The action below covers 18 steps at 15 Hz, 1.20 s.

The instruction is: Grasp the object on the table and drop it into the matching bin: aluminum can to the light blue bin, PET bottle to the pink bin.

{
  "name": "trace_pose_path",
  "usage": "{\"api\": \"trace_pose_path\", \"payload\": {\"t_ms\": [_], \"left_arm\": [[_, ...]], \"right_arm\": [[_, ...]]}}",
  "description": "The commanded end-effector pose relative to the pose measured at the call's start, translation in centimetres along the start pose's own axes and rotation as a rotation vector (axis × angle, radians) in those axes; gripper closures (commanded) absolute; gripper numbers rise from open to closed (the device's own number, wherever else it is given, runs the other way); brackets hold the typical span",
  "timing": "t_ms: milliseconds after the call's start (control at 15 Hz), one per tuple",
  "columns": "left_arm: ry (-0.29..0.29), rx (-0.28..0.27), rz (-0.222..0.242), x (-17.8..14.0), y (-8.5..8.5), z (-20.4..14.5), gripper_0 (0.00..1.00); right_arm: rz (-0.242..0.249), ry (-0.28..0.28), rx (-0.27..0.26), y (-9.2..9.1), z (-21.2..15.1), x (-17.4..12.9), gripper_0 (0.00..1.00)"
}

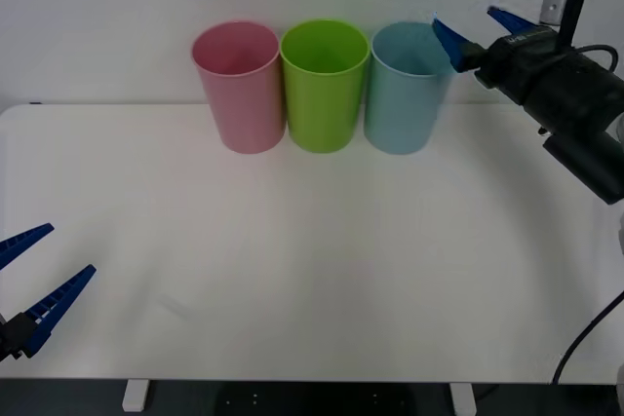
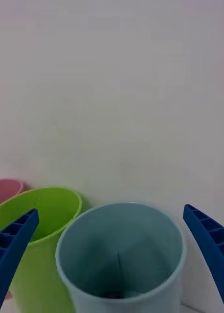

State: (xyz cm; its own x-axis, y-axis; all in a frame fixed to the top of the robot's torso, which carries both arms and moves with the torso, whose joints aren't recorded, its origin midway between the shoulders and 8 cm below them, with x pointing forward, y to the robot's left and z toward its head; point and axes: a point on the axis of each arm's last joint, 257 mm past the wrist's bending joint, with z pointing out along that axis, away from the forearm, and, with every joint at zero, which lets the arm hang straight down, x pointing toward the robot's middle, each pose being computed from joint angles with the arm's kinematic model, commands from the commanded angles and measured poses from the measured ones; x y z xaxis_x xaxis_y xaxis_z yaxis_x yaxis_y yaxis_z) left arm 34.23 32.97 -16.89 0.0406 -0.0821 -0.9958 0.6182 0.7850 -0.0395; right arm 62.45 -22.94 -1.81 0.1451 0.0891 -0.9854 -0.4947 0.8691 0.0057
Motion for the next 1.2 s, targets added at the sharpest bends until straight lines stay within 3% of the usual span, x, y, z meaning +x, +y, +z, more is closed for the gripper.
{"api": "trace_pose_path", "payload": {"t_ms": [67, 133, 333, 600, 867, 1200], "left_arm": [[0.000, 0.000, 0.000, 0.0, 0.0, 0.0, 0.00], [0.000, 0.000, 0.000, 0.0, 0.0, 0.0, 0.00], [0.000, 0.000, 0.000, 0.0, 0.0, 0.0, 0.00], [0.000, 0.000, 0.000, 0.0, 0.0, 0.0, 0.00], [0.000, 0.000, 0.000, 0.0, 0.0, 0.0, 0.00], [0.000, 0.000, 0.000, 0.0, 0.0, 0.0, 0.00]], "right_arm": [[-0.011, 0.040, -0.039, 0.5, -4.4, 1.8, 0.00], [-0.023, 0.063, -0.060, 0.6, -6.7, 2.7, 0.00], [-0.135, 0.119, -0.098, 0.1, -12.2, 5.1, 0.00], [-0.220, 0.186, -0.153, -0.1, -19.1, 7.8, 0.00], [-0.191, 0.257, -0.200, 0.6, -24.8, 10.2, 0.00], [-0.143, 0.340, -0.203, 1.1, -29.8, 12.8, 0.00]]}}
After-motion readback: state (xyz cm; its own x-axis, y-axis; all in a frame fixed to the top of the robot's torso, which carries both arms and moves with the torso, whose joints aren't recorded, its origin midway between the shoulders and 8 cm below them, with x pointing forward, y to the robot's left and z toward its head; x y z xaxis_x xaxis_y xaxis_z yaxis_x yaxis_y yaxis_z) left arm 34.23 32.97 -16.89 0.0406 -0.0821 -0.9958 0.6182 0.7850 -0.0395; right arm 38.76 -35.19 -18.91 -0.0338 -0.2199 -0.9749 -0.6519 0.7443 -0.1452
